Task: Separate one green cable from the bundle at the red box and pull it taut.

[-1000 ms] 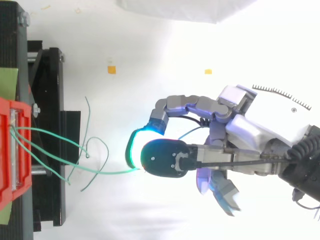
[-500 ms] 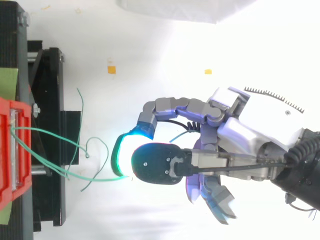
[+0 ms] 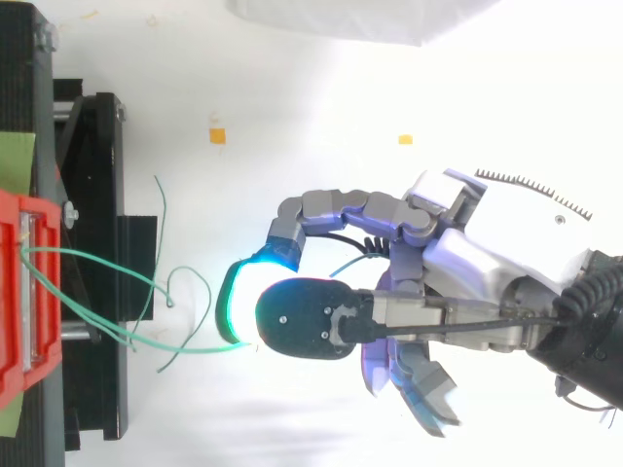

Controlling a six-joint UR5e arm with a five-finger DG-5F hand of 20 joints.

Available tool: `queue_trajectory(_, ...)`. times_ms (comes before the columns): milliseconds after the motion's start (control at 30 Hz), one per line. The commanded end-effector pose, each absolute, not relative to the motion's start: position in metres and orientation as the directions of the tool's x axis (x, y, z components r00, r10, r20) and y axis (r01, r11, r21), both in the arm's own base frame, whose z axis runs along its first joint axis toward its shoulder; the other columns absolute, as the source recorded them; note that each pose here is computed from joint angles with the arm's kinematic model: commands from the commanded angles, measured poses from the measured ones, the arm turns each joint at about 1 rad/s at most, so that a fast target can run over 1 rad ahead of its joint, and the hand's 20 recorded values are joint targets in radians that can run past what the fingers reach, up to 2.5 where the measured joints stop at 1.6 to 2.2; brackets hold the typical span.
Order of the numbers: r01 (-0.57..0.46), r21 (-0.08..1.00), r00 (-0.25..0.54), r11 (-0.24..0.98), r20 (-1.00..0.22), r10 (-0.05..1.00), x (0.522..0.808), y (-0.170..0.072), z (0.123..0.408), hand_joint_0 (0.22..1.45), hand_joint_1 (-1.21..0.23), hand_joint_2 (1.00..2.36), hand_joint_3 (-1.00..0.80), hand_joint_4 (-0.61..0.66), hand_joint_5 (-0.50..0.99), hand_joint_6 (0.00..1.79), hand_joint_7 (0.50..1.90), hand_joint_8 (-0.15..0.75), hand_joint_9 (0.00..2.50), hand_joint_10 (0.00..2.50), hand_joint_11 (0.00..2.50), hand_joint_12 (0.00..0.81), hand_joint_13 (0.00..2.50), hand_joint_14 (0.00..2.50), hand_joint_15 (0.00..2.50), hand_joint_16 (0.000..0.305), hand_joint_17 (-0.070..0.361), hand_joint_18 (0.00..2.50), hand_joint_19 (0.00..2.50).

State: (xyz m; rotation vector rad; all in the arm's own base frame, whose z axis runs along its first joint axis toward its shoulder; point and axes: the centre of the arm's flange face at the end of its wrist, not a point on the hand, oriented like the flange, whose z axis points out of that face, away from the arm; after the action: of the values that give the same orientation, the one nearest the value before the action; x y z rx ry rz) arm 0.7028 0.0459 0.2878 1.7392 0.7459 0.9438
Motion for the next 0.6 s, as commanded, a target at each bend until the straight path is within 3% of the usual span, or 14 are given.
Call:
queue_trajectory(0, 0.058, 0.943, 0.509, -0.329, 0.256, 0.822, 0.7029, 0.0460, 0.2879, 0.76, -0.75, 1.02, -0.20, 0.08, 0.15, 0.50, 1.26, 0.155, 2.33, 0.02, 0.69, 0.445, 2.07, 0.02, 0.63, 0.068, 0.153, 2.50, 0.53)
queue_trajectory(567, 0.059, 0.943, 0.509, -0.328, 0.254, 0.822, 0.7026, 0.0459, 0.2873, 0.76, -0.75, 1.02, -0.20, 0.07, 0.15, 0.50, 1.26, 0.166, 2.32, 0.03, 0.68, 0.443, 2.06, 0.02, 0.63, 0.068, 0.154, 2.50, 0.53)
